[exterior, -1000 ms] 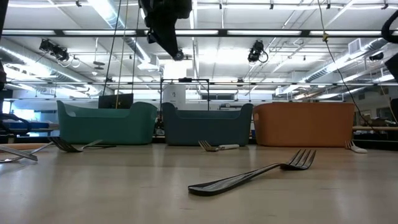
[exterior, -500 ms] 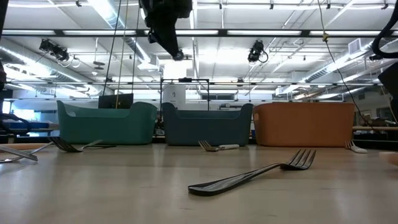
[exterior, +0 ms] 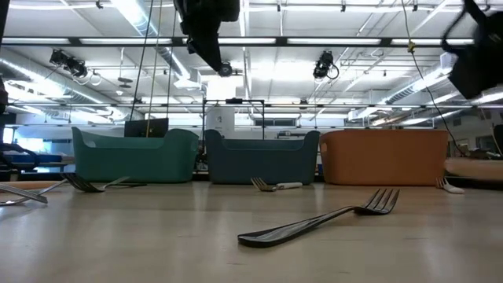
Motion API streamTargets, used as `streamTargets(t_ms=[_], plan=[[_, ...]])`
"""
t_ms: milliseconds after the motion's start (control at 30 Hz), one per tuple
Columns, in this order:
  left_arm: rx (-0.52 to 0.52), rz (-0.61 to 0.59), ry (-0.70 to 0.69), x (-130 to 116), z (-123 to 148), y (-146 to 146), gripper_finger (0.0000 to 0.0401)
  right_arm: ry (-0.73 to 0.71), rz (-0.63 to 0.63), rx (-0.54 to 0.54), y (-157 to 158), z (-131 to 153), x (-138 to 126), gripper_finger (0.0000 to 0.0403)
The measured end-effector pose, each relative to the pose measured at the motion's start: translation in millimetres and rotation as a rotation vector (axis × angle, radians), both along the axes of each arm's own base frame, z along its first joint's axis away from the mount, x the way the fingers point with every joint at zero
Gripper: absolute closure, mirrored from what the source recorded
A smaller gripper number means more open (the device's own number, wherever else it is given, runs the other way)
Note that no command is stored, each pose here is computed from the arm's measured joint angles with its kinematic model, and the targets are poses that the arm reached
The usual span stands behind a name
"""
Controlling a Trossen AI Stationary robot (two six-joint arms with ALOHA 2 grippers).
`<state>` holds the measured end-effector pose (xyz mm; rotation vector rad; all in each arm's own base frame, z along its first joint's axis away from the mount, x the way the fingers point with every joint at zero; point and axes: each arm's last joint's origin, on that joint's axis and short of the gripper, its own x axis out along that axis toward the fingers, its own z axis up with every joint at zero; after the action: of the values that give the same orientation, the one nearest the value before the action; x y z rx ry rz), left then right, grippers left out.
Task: Sort silverware by color (type)
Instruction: Put the yellow fork into the orange bin
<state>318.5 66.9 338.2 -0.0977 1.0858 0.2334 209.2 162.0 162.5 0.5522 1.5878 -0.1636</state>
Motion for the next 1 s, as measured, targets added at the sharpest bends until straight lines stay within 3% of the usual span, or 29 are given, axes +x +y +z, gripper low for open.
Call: streamTargets(t_ms=[200, 400, 633, 800, 1000], plan=[[0.008, -0.007, 0.035, -6.9, 0.9, 6.8, 0.0307, -0.071, -0.136, -0.049, -18.3, 46.0, 7.1, 0.0370], [0.037, -0.040, 0.055, -10.1, 0.2, 17.4, 0.0307, -0.141, -0.328, -0.285, -61.8, 92.9, 5.0, 0.0370], [0.041, 0.020, 0.026, -12.3, 1.5, 33.7, 0.0307, -0.094, -0.486, -0.561, -132.9, 120.4, -11.3, 0.0369], [0.023, 0.120, -0.058, -9.0, 4.9, 42.9, 0.0307, -0.053, -0.452, -0.662, -181.7, 132.1, -25.4, 0.0365], [0.005, 0.187, -0.128, -5.0, 7.8, 46.1, 0.0307, -0.037, -0.327, -0.765, -240.2, 140.6, -37.9, 0.0364]])
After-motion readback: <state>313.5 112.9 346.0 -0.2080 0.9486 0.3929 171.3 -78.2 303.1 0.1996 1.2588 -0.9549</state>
